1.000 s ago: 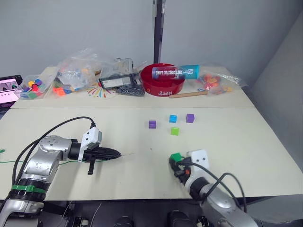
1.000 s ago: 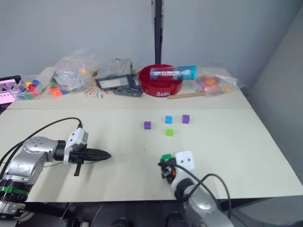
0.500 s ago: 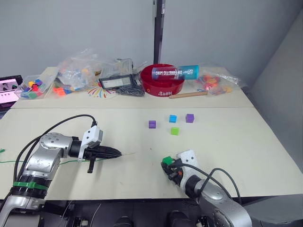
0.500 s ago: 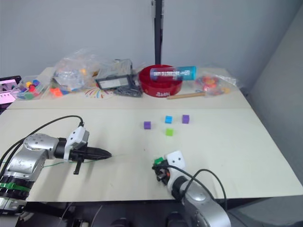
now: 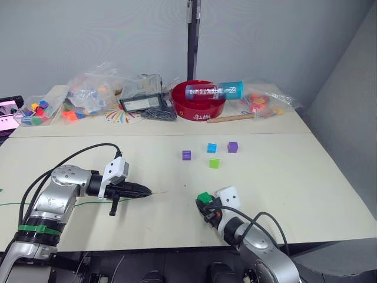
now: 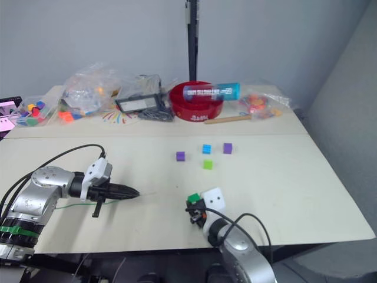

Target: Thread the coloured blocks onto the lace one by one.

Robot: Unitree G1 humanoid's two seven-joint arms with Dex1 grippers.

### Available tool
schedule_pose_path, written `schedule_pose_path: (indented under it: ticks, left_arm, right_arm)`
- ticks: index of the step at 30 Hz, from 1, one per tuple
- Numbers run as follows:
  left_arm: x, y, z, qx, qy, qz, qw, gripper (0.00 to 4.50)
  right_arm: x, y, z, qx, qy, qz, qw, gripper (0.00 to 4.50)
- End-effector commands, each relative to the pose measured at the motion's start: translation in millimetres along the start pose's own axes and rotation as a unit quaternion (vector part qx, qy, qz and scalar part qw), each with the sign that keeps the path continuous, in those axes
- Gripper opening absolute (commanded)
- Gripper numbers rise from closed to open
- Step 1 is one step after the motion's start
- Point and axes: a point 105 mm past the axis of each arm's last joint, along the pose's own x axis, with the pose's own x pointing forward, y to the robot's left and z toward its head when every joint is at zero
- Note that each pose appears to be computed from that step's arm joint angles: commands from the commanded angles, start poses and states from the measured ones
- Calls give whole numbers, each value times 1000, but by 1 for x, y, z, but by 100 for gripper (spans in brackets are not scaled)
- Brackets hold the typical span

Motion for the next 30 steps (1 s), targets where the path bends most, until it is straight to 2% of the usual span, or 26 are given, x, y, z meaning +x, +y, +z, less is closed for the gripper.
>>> schedule_pose_path:
  ticks: [1,4,6,11,20,22,24,25,30]
  left_arm:
    - [-2,2,6,17,-1,1,1000,0]
    - [-3,0,5,18,-1,2,1000,0]
    - [-4,-2,4,19,0,3,1000,0]
    - [-6,-4,4,19,0,11,1000,0]
    - [-8,-5,3,18,1,17,1000,0]
    - [-10,-5,3,17,1,19,1000,0]
    - [-12,-8,4,19,4,19,1000,0]
    - [-12,-9,4,20,5,19,1000,0]
    - [-13,-11,5,21,6,20,1000,0]
  right_arm:
    - [-9,0,-1,4,1,25,1000,284]
    - [-26,-4,36,-52,-34,109,992,394]
    - [-29,-5,41,-67,-31,135,988,449]
    - [-28,-7,41,-81,-11,164,983,449]
    - [-27,-4,54,-96,-27,185,978,449]
    - [-35,2,68,-129,-31,255,958,449]
    - [-34,1,81,-214,-1,367,906,449]
    - [-33,-2,85,-240,13,394,887,449]
    - [-27,-9,89,-295,36,445,845,449]
